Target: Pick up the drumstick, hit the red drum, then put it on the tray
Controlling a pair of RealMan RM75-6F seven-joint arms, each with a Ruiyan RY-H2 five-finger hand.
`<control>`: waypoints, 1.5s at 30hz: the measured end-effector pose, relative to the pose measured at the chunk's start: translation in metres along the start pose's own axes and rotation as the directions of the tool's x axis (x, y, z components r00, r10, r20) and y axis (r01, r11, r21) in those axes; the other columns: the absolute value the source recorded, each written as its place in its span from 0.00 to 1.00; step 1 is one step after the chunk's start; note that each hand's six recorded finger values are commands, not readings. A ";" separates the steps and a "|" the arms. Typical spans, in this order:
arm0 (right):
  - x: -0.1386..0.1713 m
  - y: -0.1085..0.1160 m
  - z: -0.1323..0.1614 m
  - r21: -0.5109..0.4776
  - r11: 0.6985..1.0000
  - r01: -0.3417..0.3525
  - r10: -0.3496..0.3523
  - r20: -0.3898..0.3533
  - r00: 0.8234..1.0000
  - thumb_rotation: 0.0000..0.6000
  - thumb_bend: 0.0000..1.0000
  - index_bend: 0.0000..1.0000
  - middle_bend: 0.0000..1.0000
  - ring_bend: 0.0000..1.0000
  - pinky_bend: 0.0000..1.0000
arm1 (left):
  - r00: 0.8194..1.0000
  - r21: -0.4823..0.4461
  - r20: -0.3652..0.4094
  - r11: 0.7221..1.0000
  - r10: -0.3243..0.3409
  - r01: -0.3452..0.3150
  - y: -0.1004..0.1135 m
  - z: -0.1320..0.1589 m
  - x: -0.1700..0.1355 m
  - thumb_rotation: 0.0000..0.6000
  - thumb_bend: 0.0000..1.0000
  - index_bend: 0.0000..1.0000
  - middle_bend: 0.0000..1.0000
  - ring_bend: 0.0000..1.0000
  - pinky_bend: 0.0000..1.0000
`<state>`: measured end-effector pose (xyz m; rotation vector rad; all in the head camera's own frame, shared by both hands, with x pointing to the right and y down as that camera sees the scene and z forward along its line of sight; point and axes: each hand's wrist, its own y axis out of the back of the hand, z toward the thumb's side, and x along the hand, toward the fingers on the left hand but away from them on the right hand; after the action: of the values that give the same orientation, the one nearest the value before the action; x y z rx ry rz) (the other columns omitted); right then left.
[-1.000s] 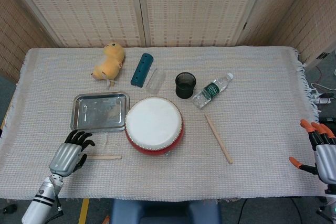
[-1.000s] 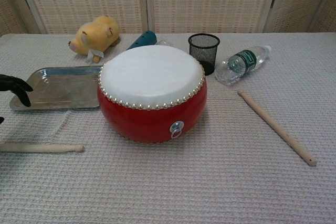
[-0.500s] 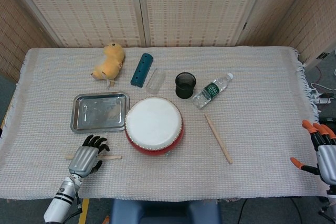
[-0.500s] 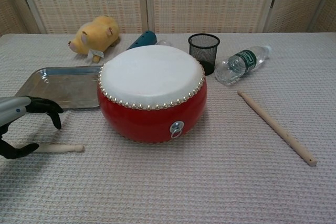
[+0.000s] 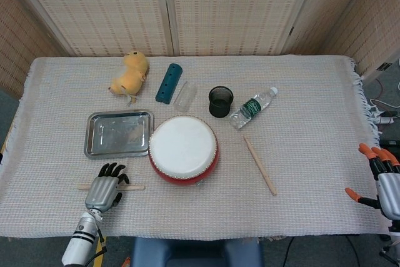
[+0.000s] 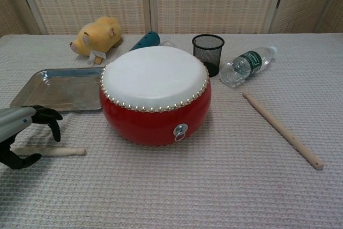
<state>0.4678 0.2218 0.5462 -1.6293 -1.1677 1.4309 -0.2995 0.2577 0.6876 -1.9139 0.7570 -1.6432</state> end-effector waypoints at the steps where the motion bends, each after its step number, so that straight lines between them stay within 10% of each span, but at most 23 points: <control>1: 0.000 0.000 0.000 -0.001 1.000 0.000 0.000 0.000 1.000 1.00 0.10 0.08 0.16 0.01 0.10 | 1.000 -0.001 -0.004 1.000 -0.002 0.002 -0.001 0.000 0.001 1.00 0.35 0.43 0.12 0.05 0.03; 45: 0.004 -0.002 -0.007 -0.022 1.000 -0.011 0.012 0.018 1.000 1.00 0.10 0.09 0.16 0.01 0.10 | 0.999 -0.022 -0.045 1.000 0.005 -0.006 -0.019 -0.003 0.010 1.00 0.38 0.55 0.17 0.07 0.03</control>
<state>0.4748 0.2267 0.5475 -1.6437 -1.1901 1.4476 -0.2995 0.2640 0.7078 -1.8939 0.8008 -1.6858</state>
